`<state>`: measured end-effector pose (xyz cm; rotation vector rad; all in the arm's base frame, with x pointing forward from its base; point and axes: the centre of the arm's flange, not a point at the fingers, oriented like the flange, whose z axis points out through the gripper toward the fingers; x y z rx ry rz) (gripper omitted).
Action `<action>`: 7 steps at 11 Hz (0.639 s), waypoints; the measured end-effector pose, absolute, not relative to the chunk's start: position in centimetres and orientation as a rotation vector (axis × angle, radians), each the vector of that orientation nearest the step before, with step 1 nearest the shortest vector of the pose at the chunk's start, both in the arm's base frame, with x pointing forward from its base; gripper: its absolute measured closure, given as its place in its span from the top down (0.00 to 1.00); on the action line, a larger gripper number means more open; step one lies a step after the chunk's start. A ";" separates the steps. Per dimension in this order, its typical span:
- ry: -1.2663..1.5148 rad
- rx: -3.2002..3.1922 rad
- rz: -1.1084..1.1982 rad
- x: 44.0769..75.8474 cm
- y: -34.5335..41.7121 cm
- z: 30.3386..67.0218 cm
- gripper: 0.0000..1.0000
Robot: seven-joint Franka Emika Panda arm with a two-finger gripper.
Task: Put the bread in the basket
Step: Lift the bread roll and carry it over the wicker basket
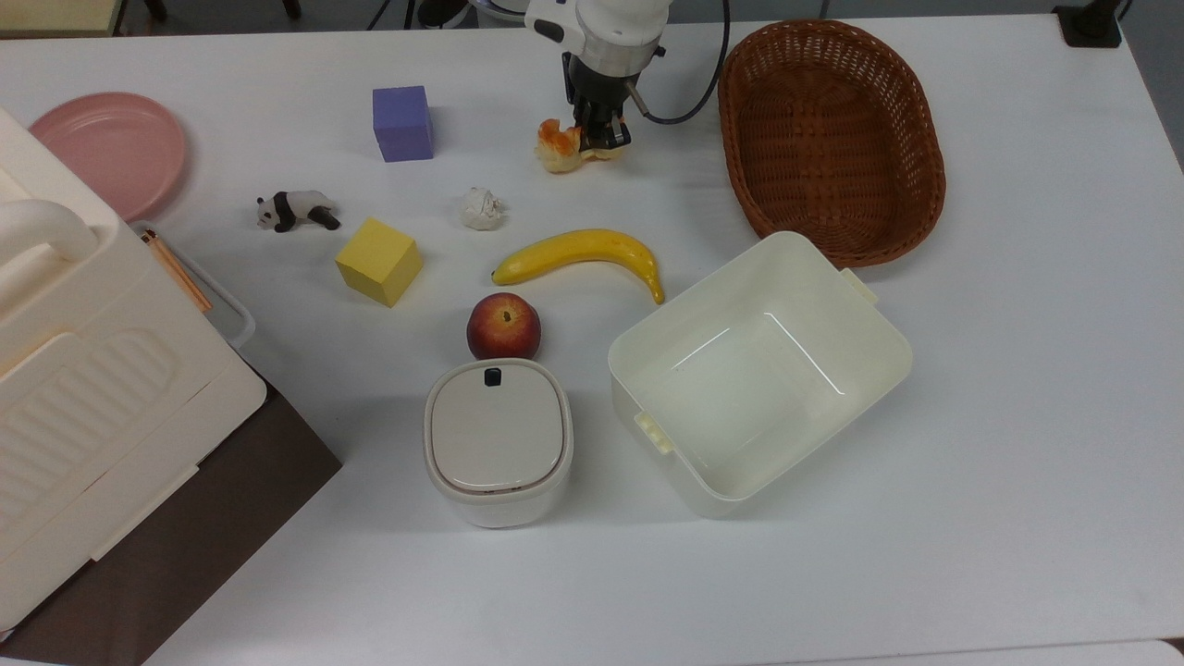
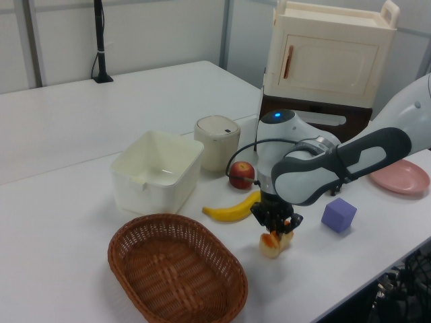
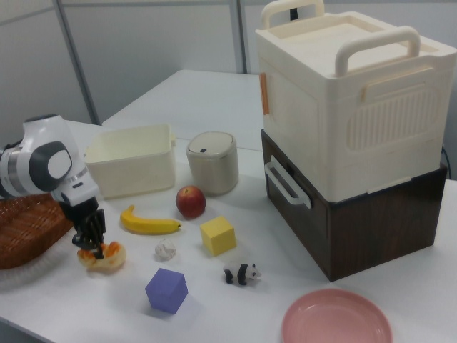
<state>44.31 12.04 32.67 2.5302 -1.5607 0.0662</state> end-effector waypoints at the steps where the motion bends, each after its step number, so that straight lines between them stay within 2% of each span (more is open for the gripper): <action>1: -1.518 2.579 0.096 45.2 12.3 34.0 0.11; 4: -1.366 2.722 0.201 48.5 13.0 39.9 0.11; 7: -1.130 2.860 0.301 50.0 16.2 45.4 0.11</action>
